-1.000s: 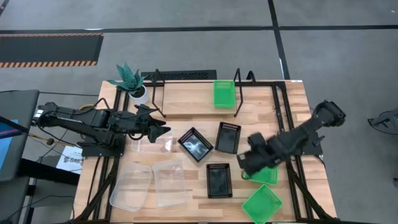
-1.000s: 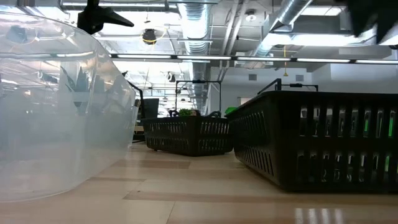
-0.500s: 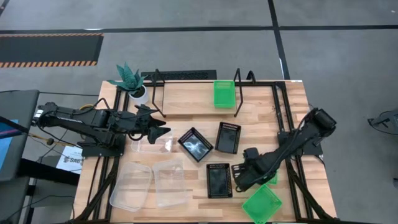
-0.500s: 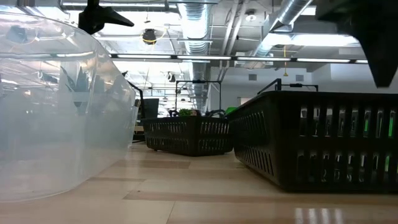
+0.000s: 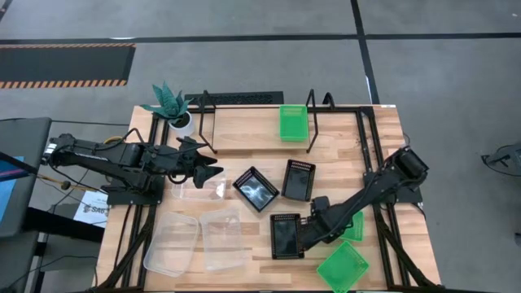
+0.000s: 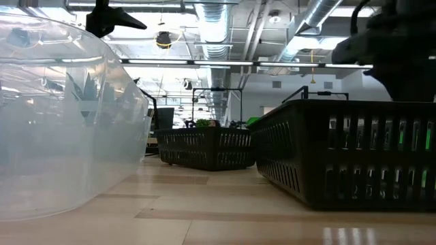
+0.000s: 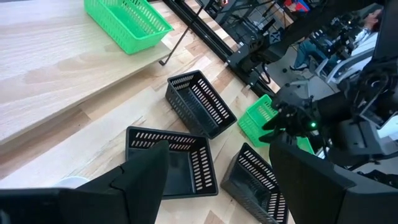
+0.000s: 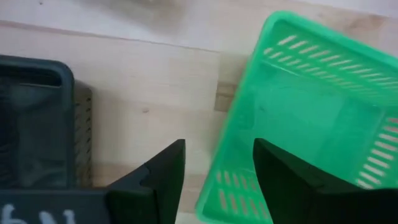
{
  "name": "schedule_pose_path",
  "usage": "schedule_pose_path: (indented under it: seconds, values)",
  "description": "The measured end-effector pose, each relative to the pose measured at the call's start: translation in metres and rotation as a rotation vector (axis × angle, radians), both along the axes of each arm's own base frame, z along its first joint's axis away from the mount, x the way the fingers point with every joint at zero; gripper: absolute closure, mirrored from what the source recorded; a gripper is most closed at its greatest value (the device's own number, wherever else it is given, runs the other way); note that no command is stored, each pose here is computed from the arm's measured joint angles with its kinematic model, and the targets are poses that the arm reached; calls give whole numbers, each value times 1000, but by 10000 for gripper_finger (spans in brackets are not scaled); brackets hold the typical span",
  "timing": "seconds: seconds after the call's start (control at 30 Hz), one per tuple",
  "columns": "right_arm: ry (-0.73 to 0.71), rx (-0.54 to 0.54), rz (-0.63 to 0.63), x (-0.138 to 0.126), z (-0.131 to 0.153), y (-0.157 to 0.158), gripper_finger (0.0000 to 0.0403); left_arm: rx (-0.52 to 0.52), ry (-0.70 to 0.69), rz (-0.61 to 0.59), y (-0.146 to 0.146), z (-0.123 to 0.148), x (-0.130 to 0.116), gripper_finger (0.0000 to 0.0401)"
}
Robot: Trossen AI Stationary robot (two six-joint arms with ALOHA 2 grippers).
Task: Stack baskets on shelf by color
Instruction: Stack the top green bin on top of the green bin on the shelf
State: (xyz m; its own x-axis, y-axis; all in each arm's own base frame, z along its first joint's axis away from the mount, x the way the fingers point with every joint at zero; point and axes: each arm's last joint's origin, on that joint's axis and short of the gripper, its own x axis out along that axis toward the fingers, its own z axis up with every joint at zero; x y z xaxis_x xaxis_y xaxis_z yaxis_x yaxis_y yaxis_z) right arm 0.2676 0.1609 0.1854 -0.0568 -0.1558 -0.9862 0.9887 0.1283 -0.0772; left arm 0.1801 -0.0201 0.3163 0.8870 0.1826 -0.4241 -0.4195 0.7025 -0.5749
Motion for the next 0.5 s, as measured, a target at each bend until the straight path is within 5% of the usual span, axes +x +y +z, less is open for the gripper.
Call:
schedule_pose_path:
  seconds: [0.5]
  values:
    - [42, -8, 63, 5, 0, -14, 391, 0, 0, 2, 0, 0, 0, 136]
